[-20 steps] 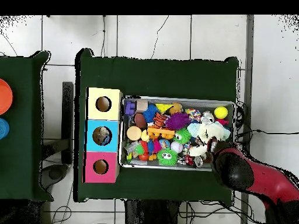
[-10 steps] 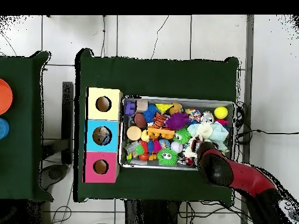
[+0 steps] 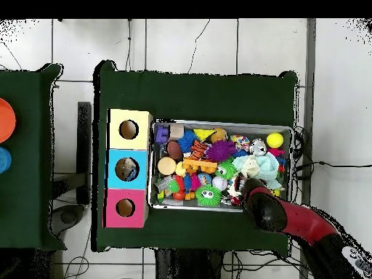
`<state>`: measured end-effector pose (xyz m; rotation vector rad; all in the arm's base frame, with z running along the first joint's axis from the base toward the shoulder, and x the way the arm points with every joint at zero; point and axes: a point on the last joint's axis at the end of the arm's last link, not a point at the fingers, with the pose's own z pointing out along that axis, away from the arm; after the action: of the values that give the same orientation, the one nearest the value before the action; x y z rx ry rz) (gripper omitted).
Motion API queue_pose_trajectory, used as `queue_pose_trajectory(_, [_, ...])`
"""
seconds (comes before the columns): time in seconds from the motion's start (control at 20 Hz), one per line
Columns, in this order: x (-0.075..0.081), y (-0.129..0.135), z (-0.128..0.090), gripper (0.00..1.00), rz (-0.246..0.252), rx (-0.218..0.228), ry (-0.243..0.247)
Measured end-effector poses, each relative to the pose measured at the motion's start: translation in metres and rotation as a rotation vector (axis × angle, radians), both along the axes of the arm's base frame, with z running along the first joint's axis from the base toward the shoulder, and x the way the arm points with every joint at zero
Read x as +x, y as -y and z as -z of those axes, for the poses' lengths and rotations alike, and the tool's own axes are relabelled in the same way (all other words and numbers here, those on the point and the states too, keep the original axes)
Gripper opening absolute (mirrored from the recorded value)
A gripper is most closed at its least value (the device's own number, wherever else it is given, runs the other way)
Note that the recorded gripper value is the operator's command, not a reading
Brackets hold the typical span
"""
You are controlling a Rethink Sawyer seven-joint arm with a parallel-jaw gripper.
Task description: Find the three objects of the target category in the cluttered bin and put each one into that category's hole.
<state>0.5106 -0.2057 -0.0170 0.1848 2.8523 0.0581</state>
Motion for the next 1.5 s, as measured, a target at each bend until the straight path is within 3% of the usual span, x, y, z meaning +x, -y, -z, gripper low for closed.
queue_pose_trajectory(0.4, [0.006,0.004,-0.002,0.00,0.002,0.039,-0.039])
queue_pose_trajectory(0.45, [0.014,0.004,-0.004,1.00,-0.003,0.043,-0.044])
queue_pose_trajectory(0.95, [0.023,0.003,-0.009,1.00,-0.016,0.038,-0.038])
queue_pose_trajectory(1.25, [0.037,-0.014,-0.043,1.00,-0.075,-0.016,-0.076])
queue_pose_trajectory(1.5, [0.052,-0.048,-0.093,1.00,-0.112,-0.061,-0.132])
